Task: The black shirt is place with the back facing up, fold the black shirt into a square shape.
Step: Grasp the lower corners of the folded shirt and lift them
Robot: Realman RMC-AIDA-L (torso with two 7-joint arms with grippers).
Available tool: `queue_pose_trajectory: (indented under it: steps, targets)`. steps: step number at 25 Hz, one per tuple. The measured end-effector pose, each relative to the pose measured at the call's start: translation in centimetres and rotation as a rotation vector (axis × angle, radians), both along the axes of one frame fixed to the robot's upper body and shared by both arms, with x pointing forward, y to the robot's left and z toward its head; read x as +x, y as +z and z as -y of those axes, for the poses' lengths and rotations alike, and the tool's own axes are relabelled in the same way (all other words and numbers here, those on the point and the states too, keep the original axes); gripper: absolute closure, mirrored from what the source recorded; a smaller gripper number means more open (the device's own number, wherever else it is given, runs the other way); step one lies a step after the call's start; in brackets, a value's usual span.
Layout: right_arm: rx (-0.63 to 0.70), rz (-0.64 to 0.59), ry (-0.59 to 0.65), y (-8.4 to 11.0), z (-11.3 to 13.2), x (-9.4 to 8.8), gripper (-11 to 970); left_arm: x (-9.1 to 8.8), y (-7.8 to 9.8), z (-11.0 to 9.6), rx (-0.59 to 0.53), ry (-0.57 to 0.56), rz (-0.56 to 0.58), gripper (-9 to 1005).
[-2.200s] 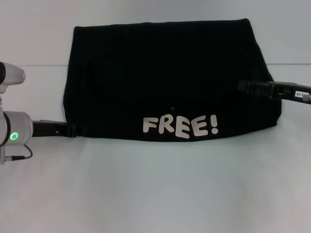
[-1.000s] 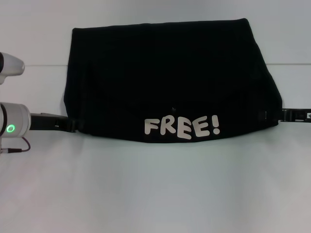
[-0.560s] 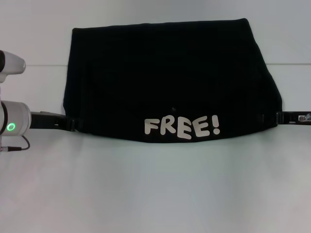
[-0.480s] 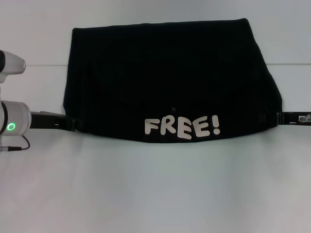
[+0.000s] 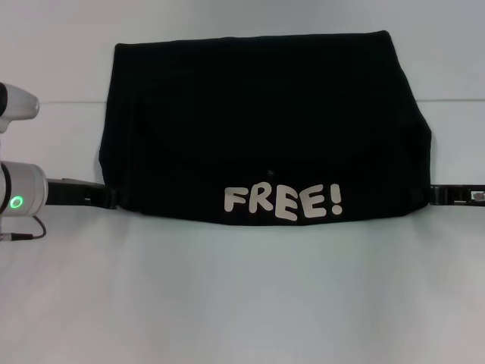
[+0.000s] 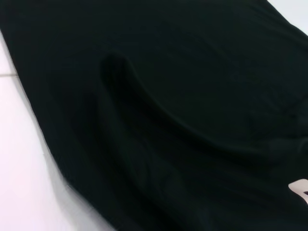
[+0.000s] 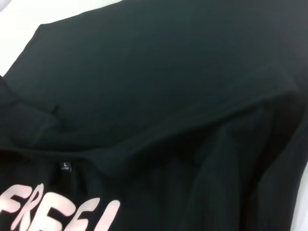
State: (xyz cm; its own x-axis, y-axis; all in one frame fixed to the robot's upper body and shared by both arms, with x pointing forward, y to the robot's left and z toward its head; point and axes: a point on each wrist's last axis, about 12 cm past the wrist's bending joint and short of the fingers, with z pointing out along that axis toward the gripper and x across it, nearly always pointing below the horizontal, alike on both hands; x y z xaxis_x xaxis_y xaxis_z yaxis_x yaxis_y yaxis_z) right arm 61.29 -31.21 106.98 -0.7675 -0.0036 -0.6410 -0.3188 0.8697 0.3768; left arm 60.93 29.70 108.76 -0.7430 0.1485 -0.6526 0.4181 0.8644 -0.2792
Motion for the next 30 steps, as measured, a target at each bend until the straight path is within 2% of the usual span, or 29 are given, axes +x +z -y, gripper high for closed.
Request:
queue_pose_trajectory:
  steps: [4, 8, 17, 19, 25, 30]
  targets:
    - [0.028, -0.010, 0.022, 0.2, 0.8, -1.0, 892, -0.9, 0.6, -0.5, -0.009, -0.054, -0.041, 997]
    - [0.063, -0.036, 0.059, 0.4, 2.1, -3.0, 903, -2.6, 1.6, -1.6, -0.060, -0.122, -0.104, 998]
    - [0.160, -0.036, 0.175, 0.1, 5.7, -9.7, 904, -7.6, 2.0, -2.8, -0.202, -0.281, -0.227, 997]
    - [0.178, -0.037, 0.195, -0.2, 6.3, -11.2, 904, -8.9, 2.2, -3.7, -0.248, -0.304, -0.234, 997]
    - [0.218, -0.046, 0.249, -1.3, 7.1, -15.1, 903, -10.7, 2.4, -4.7, -0.292, -0.341, -0.270, 997]
    - [0.273, -0.047, 0.251, -1.6, 7.7, -17.9, 903, -12.4, 1.9, -4.7, -0.319, -0.406, -0.327, 997]
